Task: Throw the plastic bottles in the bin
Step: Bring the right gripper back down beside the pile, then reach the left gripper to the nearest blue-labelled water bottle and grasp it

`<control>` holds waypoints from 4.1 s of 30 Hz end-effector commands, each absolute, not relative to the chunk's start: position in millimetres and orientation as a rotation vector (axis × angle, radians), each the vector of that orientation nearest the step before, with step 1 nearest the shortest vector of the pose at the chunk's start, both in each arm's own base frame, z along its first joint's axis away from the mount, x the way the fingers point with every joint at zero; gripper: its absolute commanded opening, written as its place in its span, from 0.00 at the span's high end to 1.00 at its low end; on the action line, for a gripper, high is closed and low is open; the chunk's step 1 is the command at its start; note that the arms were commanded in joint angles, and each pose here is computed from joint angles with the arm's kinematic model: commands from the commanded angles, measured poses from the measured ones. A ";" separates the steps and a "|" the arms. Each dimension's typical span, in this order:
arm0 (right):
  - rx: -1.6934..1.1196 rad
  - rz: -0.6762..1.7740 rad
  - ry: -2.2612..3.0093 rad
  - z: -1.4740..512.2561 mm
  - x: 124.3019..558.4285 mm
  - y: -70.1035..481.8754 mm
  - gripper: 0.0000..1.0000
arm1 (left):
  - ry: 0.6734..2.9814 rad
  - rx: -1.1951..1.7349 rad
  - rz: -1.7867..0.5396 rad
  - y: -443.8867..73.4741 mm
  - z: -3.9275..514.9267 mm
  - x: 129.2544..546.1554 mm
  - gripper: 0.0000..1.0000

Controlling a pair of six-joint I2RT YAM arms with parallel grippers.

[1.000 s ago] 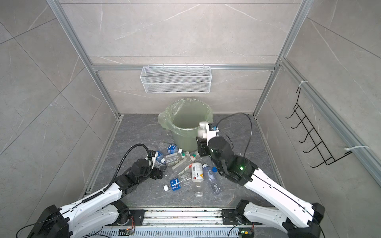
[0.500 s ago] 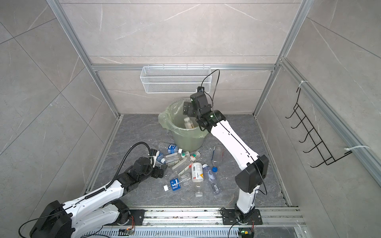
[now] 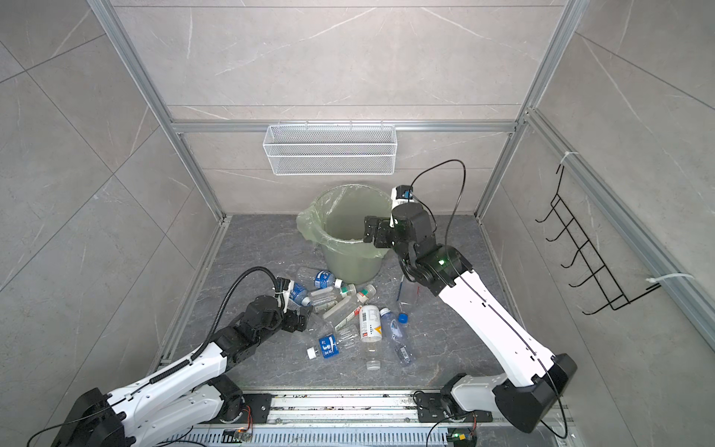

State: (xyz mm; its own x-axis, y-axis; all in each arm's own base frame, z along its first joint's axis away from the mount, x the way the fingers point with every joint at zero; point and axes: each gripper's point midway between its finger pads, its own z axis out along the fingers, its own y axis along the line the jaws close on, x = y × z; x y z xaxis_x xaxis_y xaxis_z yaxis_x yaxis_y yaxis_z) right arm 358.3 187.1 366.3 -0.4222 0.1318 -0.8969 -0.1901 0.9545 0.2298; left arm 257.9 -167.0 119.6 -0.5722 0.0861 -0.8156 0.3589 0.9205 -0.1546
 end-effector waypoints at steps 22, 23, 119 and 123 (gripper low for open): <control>0.061 0.155 2.261 181.6 244.3 92.5 0.02 | 2.152 0.496 -0.396 -232.0 152.7 226.0 0.06; 0.071 0.157 2.269 175.5 240.8 90.3 0.02 | 2.163 0.492 -0.382 -231.9 152.3 227.2 0.06; 0.141 0.268 2.281 118.1 222.1 88.9 0.01 | 2.454 1.077 -0.353 -286.3 34.9 141.3 0.41; 0.139 0.272 2.278 118.8 221.9 89.3 0.02 | 2.413 1.055 -0.398 -284.8 46.1 140.4 0.45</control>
State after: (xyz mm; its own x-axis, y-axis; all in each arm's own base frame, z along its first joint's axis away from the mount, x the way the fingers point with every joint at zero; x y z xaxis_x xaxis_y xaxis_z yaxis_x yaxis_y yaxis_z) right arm 220.7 87.7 116.8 -0.6697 0.1780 -0.7210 0.0162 0.9741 0.2255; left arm 140.7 -286.1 35.9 -0.5937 0.6356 -0.4935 0.7533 0.6547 -0.0629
